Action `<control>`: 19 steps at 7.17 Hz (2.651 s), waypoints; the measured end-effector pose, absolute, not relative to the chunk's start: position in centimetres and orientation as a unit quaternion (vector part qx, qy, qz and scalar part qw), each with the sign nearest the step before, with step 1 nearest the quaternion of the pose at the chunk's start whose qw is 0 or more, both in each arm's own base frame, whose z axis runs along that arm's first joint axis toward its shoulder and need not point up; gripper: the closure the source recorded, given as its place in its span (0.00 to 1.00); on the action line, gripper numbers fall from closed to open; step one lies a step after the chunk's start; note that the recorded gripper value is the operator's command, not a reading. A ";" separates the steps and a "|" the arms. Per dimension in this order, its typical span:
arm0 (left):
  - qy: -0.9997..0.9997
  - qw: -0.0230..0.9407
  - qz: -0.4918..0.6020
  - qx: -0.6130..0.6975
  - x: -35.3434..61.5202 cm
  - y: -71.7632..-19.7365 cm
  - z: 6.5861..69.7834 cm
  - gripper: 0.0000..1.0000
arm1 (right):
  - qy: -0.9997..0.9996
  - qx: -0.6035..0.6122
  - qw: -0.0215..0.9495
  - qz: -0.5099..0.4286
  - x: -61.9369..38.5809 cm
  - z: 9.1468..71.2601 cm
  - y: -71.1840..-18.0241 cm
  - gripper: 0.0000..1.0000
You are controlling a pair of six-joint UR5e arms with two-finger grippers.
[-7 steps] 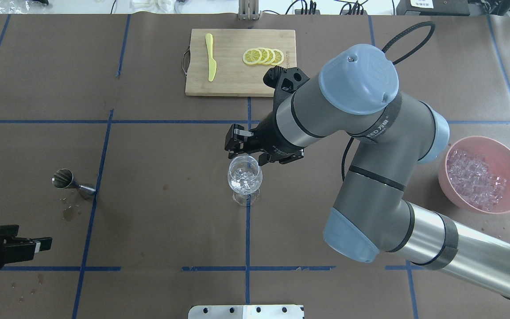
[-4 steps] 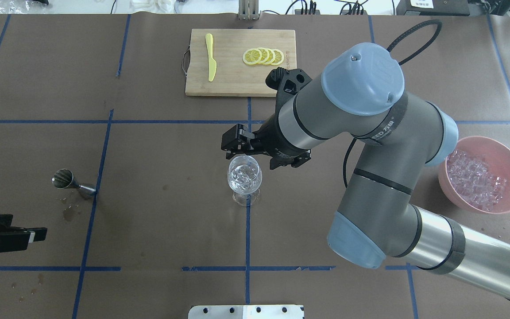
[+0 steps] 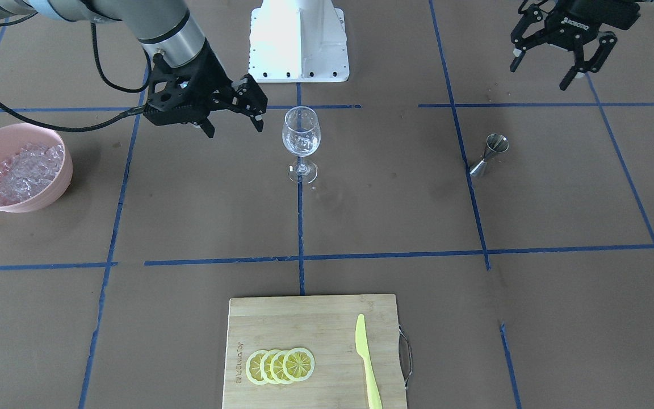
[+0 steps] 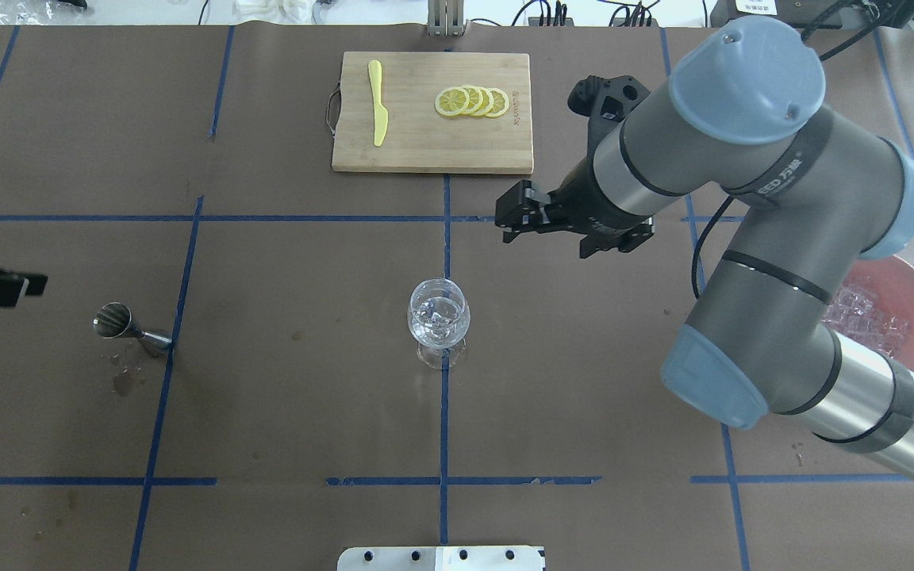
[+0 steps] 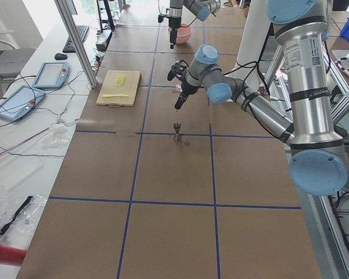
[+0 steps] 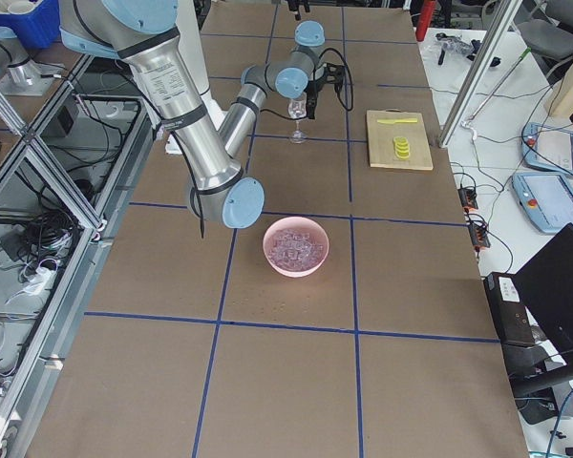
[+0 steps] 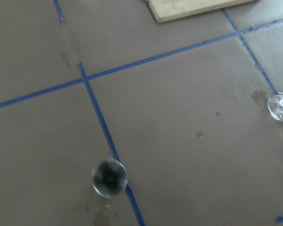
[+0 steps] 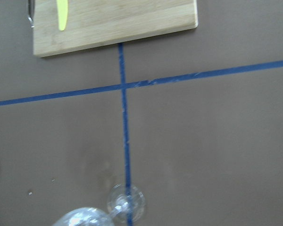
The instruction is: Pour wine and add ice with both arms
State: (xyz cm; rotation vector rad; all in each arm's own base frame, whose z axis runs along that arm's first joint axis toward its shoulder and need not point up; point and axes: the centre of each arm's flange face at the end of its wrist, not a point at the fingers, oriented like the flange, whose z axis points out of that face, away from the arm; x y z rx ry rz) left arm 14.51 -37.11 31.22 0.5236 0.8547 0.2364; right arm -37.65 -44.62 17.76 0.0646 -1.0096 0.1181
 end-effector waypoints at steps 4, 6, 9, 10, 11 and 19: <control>0.330 0.906 0.127 0.231 6.1 -49.2 30.4 0.00 | -0.355 0.071 0.930 -0.058 -25.3 30.5 -51.4 0.00; 0.377 0.902 0.106 0.182 2.5 -53.8 36.9 0.00 | -0.343 0.066 0.930 -0.112 -15.2 38.5 -55.3 0.00; 0.403 0.908 0.057 0.099 -0.6 -52.9 49.3 0.00 | -0.360 0.040 0.921 -0.146 -2.5 51.5 -58.9 0.00; 0.401 0.912 0.031 0.077 -2.4 -51.3 52.6 0.00 | -0.366 0.033 0.919 -0.145 -1.2 53.6 -59.1 0.00; 0.398 0.915 0.009 0.066 -4.1 -49.8 54.6 0.00 | -0.367 0.029 0.920 -0.138 -0.2 55.0 -58.9 0.00; 0.362 0.932 -0.025 0.024 -5.8 -48.9 61.3 0.00 | -0.399 -0.018 0.916 -0.032 7.4 64.7 -51.8 0.00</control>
